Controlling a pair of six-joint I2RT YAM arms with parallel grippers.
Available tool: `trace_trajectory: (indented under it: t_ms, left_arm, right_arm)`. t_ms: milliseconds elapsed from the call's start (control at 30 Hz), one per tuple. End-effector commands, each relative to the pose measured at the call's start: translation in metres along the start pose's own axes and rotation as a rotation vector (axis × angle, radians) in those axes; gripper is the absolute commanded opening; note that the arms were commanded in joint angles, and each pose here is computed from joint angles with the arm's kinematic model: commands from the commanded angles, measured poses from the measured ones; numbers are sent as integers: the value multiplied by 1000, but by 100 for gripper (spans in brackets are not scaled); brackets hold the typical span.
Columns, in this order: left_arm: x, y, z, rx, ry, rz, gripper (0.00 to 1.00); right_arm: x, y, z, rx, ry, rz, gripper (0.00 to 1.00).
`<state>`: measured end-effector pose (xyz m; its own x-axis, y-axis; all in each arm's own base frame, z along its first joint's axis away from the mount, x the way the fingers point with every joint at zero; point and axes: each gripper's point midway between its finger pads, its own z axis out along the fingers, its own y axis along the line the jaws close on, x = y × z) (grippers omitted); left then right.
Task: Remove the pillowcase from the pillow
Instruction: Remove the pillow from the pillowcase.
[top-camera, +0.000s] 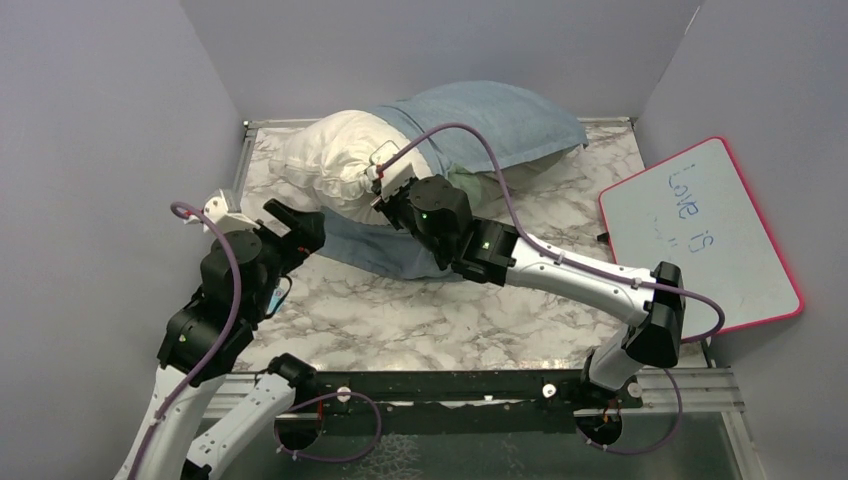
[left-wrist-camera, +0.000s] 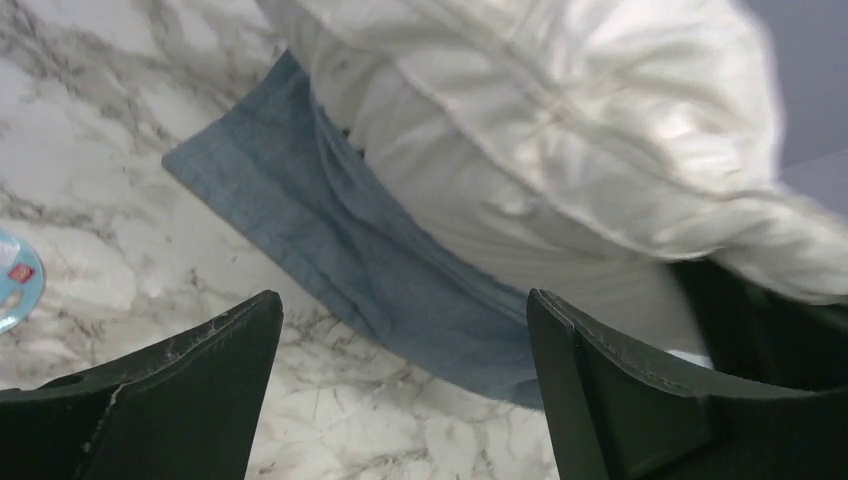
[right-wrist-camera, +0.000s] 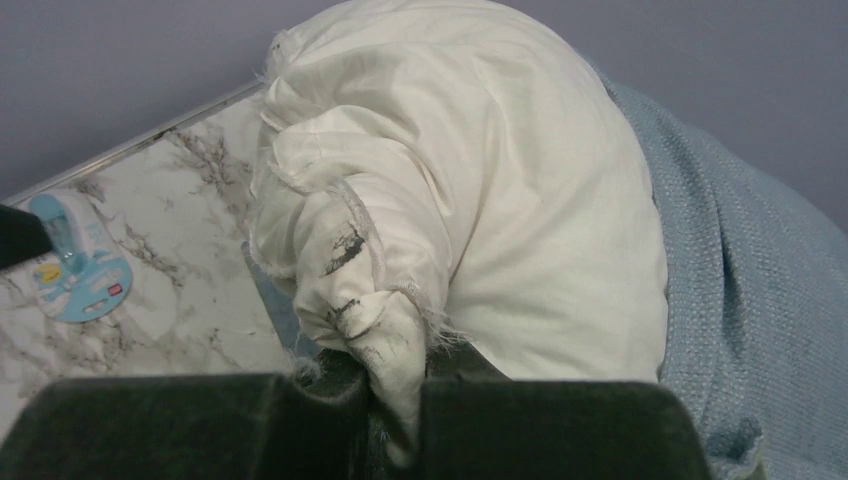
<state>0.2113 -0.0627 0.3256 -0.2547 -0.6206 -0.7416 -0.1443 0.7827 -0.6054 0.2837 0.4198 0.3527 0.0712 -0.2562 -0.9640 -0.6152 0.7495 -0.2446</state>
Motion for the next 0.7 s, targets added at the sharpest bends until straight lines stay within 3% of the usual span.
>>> trace_trajectory:
  t_ms: [0,267,433,667]
  left_arm:
    - [61,24,27,-64,141,-55,93]
    - [120,14,64,79,219,-236,93]
    - [112,-2,80,134,166,-296,95]
    - [108,25,96,102,152,-401,94]
  right_arm:
    - [-48,-3,-11,-28,-54,189,1]
    - [-71,6,-25,-126,-62,242,1]
    - [-76,8,-32,-156,-55,252,1]
    - [-85,7,-35,-162,-56,276,1]
